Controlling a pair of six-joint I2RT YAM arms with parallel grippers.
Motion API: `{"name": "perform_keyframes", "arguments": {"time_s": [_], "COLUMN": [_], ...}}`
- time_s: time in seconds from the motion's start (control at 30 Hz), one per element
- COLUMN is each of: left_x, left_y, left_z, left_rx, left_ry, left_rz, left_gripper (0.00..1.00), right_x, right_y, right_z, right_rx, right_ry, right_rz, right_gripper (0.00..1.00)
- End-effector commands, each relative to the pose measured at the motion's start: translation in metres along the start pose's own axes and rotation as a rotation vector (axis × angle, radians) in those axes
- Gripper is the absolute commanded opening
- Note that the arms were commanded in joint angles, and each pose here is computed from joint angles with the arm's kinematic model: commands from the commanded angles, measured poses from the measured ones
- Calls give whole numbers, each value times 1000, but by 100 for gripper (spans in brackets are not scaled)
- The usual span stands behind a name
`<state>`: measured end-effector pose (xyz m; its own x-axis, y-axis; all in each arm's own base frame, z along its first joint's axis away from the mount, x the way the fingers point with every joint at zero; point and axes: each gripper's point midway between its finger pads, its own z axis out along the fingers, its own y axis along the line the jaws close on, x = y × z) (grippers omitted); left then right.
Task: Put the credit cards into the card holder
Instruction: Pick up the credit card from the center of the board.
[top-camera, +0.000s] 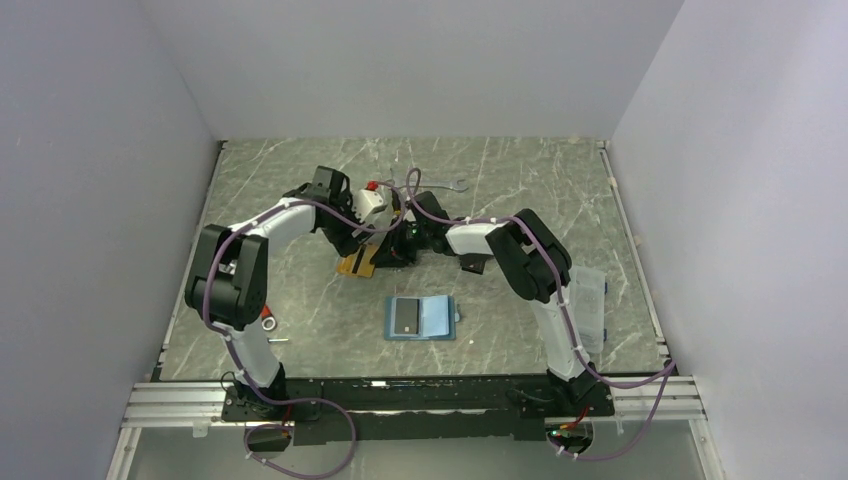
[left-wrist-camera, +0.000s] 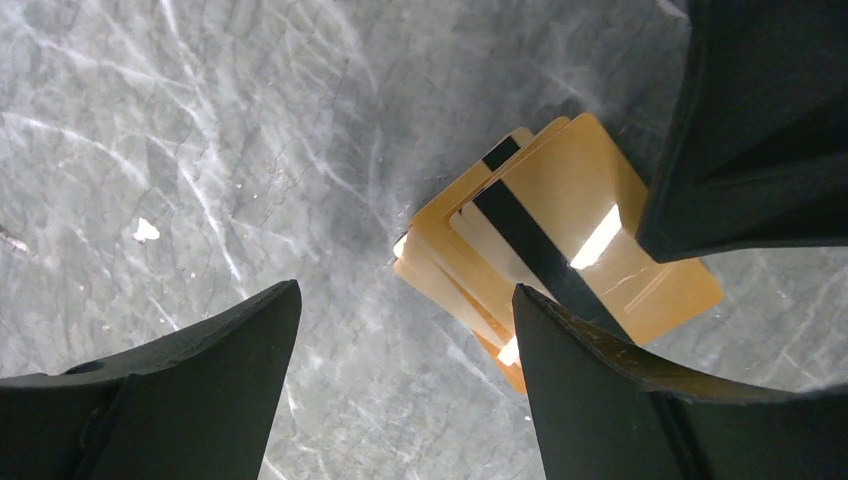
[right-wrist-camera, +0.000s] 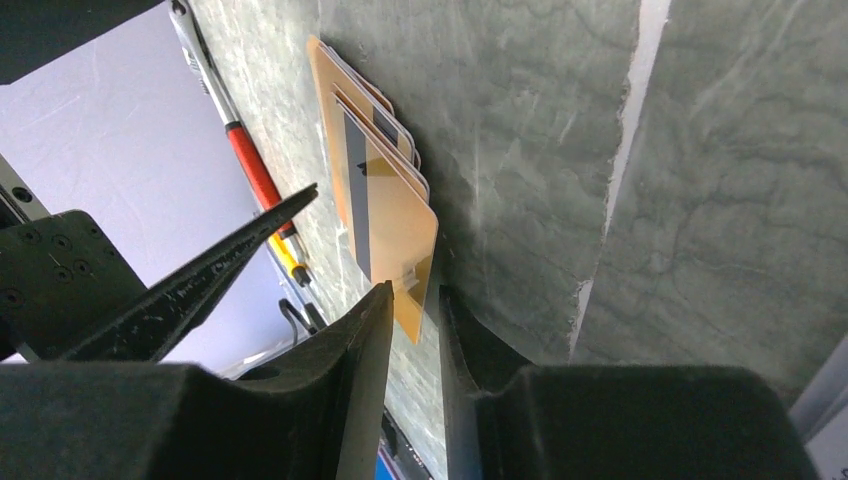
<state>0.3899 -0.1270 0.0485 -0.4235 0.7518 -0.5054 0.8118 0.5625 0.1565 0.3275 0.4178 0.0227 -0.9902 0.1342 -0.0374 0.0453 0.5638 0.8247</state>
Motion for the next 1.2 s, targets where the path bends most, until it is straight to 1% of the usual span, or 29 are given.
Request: {"name": "perform_keyframes", "arguments": {"time_s": [0.0,0.07,0.2,0.3,0.57,0.63,0.77,0.9,1.07,1.17], "left_x": [-13,-12,-7,-3,-1,-2,-6,-13,-23,-24], "left_y": [-2,-2,-3,-5,-14,-17,-25,-29,-11,-6], "left_z": [3,6,12,16,25,26,27,15,-12,-15], "left_rx": [-1,-3,-1,-2,6,11,39,83,51,29], "left_ry": [-25,-15,1,14,37,39,33,2,-50,-59], "left_rz": [23,30,36,44,72,79,87,60,34,35], "left_gripper": [84,83,83,83,82,78,79,79,80,80], "right_x": [2,1,1,1,1,0,-3,-4,-4,-6], "right_y": [-18,-20,-20,-18,-18,-19,-22,-28,-33,-33], "right_z": [-2,-1,0,0,-3,-3,-3,-4,-6,-10], "right_rx": [71,76,74,56,-36,-33,-3,39,87,110], "right_ry": [-27,-29,-29,-29,-30,-36,-50,-57,-66,-75], "right_rz": [-5,-3,1,7,72,74,72,72,66,53], "right_gripper": [27,27,23,23,32,33,33,33,34,35]}}
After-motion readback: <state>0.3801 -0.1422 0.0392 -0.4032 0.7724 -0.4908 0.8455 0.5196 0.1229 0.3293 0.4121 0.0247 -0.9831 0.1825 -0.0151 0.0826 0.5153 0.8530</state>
